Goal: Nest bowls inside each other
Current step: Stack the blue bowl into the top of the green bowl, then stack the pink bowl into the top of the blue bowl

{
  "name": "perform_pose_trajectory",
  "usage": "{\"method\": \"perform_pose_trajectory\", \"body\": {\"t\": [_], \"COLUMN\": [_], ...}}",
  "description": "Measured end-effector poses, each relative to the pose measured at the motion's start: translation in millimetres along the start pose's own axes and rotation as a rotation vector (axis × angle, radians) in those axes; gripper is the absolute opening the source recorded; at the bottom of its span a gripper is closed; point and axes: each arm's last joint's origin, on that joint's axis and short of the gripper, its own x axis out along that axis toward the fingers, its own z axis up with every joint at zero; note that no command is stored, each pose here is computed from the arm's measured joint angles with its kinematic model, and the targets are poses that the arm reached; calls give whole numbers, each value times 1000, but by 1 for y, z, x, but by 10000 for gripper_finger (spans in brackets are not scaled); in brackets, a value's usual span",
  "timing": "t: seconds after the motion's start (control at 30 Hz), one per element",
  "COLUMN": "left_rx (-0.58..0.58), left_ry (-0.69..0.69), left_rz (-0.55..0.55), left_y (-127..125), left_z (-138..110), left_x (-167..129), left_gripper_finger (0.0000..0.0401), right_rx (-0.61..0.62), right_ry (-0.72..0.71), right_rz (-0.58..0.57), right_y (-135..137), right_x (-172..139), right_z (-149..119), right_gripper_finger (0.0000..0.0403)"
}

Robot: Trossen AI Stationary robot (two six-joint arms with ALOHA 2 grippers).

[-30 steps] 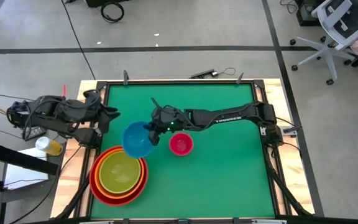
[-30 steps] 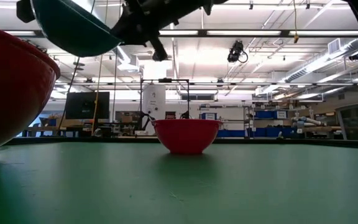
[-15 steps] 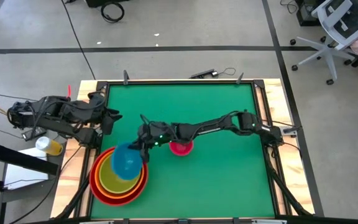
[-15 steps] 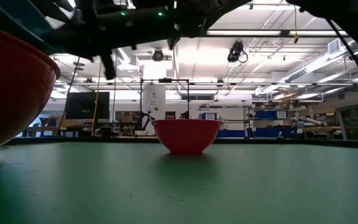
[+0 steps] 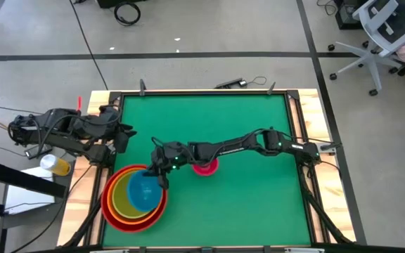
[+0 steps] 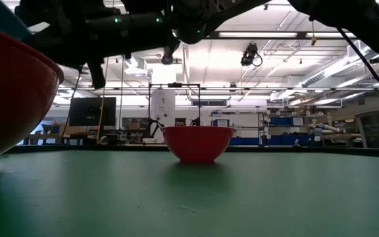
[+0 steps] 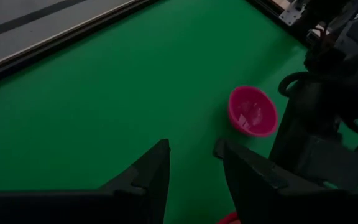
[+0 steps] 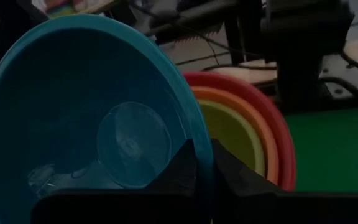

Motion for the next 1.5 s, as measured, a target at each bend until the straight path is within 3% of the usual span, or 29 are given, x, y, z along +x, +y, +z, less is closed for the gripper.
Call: {"method": "perform_pose_trajectory", "body": {"t": [0.37, 0.8, 1.27, 1.37, 1.5], "left_rx": [10, 13, 23, 28, 28], "left_ry": [15, 21, 30, 38, 40], "left_rz": [11, 16, 26, 34, 36], "left_y": [-1, 0, 1, 2, 2], "left_z": [-1, -1, -2, -3, -3], "left_x": [2, 2, 2, 2, 2], "left_gripper_finger": [150, 150, 150, 150, 150], "right_rx": [1, 134, 431, 412, 307], "right_ry": [2, -37, 40, 74, 158], "right_rz": [-73, -87, -236, -242, -206], "right_y": [0, 0, -38, -40, -26], "right_x": [3, 2, -35, -38, -25], "right_z": [-7, 3, 49, 50, 27], "right_gripper_finger": [62, 169, 172, 170, 170]}}
